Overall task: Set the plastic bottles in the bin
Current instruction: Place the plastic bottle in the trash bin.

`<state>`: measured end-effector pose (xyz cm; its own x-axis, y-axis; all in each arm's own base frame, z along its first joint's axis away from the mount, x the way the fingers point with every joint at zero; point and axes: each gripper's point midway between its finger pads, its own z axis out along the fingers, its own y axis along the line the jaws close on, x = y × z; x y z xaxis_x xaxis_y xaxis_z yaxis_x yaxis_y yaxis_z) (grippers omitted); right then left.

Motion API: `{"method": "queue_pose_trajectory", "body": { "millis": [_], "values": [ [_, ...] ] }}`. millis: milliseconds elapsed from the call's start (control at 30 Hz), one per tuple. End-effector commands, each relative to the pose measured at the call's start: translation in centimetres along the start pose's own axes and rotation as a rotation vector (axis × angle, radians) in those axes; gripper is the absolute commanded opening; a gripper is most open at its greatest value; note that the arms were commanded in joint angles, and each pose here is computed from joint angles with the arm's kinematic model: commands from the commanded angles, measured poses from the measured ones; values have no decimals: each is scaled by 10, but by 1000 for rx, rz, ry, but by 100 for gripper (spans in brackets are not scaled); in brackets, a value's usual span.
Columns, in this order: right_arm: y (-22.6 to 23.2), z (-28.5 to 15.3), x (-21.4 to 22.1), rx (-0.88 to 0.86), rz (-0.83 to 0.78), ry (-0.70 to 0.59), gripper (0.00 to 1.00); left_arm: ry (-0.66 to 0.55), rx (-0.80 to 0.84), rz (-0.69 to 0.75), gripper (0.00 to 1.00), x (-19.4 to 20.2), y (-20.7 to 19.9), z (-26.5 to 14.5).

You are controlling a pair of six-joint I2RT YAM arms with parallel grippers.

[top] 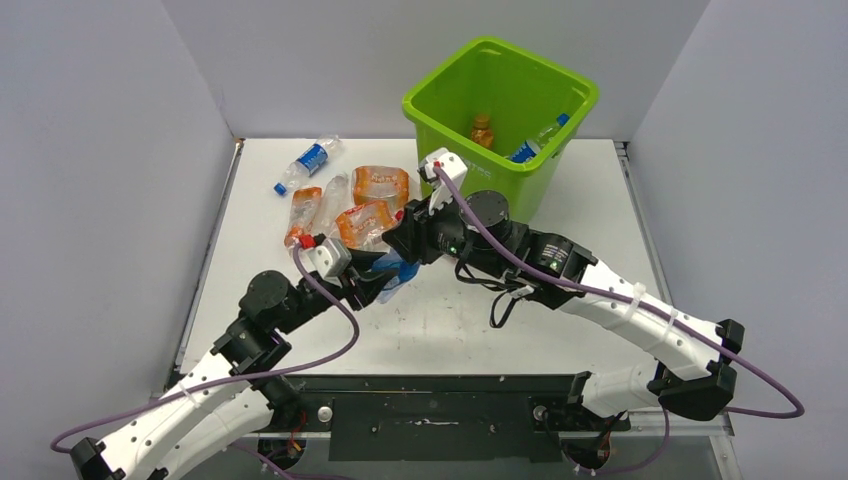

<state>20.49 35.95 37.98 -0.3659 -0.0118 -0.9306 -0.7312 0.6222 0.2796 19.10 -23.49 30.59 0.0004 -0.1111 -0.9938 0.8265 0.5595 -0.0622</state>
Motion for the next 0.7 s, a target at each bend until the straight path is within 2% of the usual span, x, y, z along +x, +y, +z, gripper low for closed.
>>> {"method": "queue_pose_trajectory", "body": {
  "millis": [0,33,67,233,367,500,667],
  "values": [
    [-13,-15,-34,68,-15,-80,5,-145,12,9,59,-35,-5,-6],
    [-16,-24,-48,88,-26,-113,5,-165,8,9,88,-37,-5,-7],
    [-19,-37,-69,112,-32,-165,5,-191,-1,13,98,-39,-3,-10],
    [-47,-117,-179,271,-27,-506,5,-300,-111,33,96,-51,14,-25],
    [-88,-172,-232,527,-10,-760,5,-322,-254,45,96,-52,39,-35],
    [-137,-180,-250,837,-46,-808,5,-329,-373,44,96,-51,59,-43],
    [-206,-168,-266,991,0,-859,5,-313,-538,47,96,-47,87,-54]
  ]
}}
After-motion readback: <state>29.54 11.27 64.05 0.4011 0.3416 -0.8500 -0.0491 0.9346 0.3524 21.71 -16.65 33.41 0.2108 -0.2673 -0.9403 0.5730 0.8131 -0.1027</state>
